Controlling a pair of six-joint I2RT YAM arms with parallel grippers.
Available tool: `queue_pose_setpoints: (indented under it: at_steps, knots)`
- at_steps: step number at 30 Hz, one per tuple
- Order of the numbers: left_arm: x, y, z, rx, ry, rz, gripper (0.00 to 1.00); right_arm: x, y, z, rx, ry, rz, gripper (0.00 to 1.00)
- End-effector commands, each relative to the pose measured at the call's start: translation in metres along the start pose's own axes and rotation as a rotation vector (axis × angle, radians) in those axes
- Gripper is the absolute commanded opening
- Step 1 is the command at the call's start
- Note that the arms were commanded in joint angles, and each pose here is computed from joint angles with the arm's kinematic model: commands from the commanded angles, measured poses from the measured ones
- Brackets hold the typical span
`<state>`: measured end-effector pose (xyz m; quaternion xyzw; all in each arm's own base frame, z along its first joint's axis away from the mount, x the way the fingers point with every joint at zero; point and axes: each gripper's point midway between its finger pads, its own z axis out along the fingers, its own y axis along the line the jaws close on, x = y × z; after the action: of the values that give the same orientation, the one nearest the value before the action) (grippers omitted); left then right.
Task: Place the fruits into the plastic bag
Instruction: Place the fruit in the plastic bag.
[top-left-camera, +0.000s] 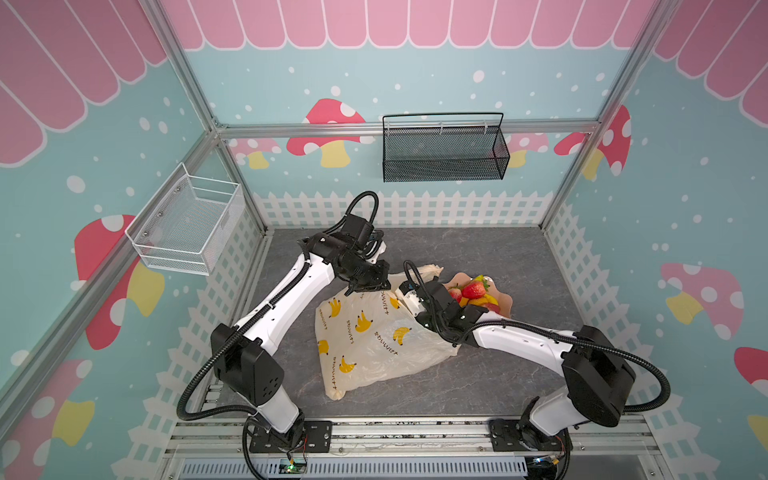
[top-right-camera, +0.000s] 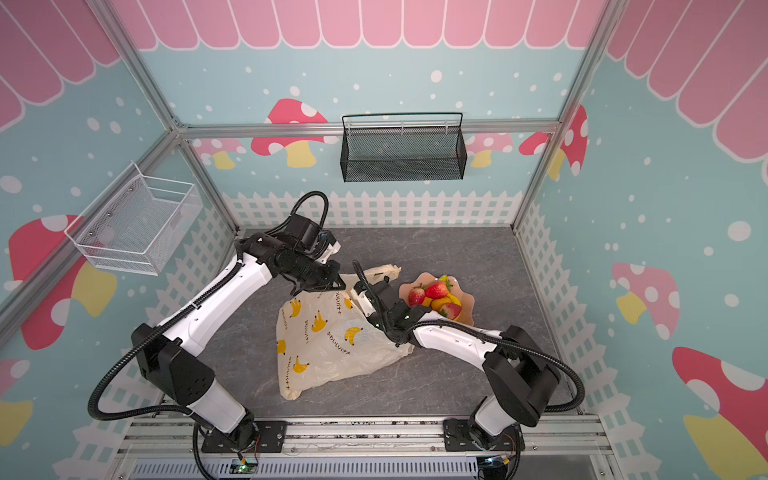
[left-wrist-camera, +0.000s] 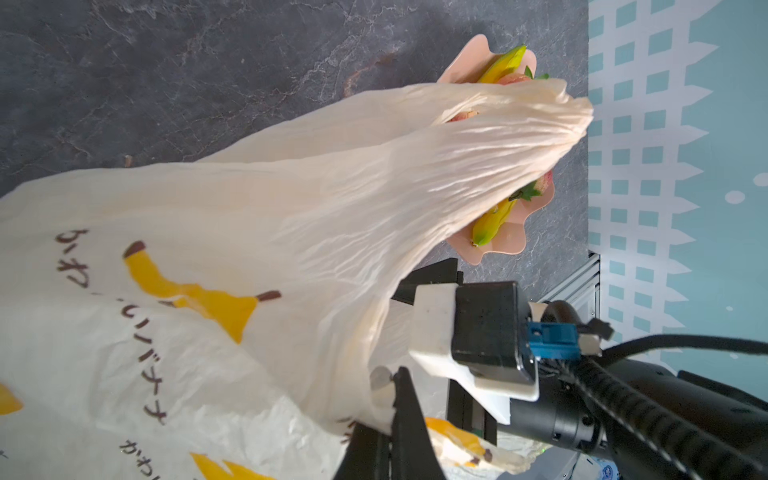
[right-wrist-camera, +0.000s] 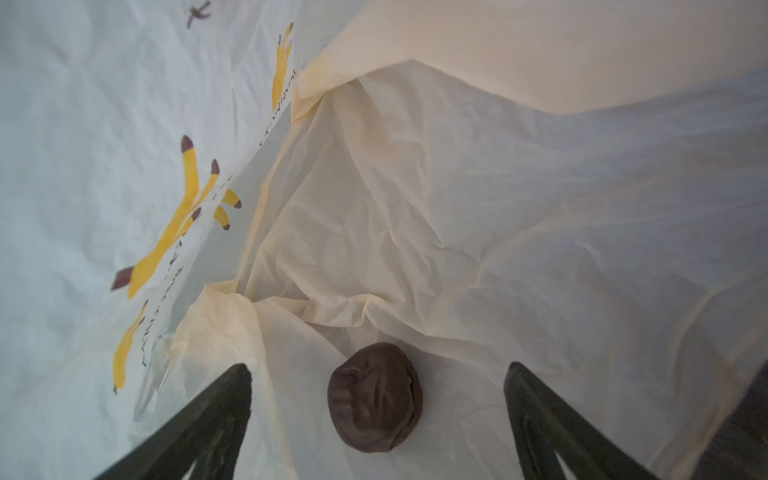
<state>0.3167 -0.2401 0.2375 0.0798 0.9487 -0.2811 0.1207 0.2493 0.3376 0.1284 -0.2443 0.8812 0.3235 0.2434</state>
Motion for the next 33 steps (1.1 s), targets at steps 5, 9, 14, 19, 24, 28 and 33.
queue_pose_setpoints:
  at_steps: [5,9,14,19,24,28,33]
  knots:
    - [-0.022,-0.008,-0.001,-0.026,-0.036,0.083,0.00,0.017,-0.006,-0.014,0.035,0.023,-0.011,0.96]
    - [-0.028,-0.009,0.005,-0.071,-0.027,0.134,0.00,0.013,0.003,-0.014,-0.011,-0.001,-0.021,0.96]
    - [-0.039,-0.006,0.001,-0.132,-0.058,0.175,0.00,0.002,0.017,-0.014,-0.060,-0.045,-0.058,0.96]
    - [-0.049,-0.008,-0.008,-0.173,-0.115,0.228,0.00,-0.013,0.025,-0.023,-0.046,-0.126,-0.103,0.96]
    - [-0.049,-0.012,-0.009,-0.185,-0.152,0.287,0.00,-0.020,0.031,-0.028,-0.078,-0.192,-0.129,0.99]
    - [-0.042,-0.013,-0.005,-0.184,-0.152,0.312,0.00,-0.012,0.033,-0.013,-0.096,-0.142,-0.133,0.98]
    - [-0.029,-0.013,-0.007,-0.158,-0.174,0.327,0.00,-0.004,-0.003,-0.010,0.085,-0.131,-0.068,1.00]
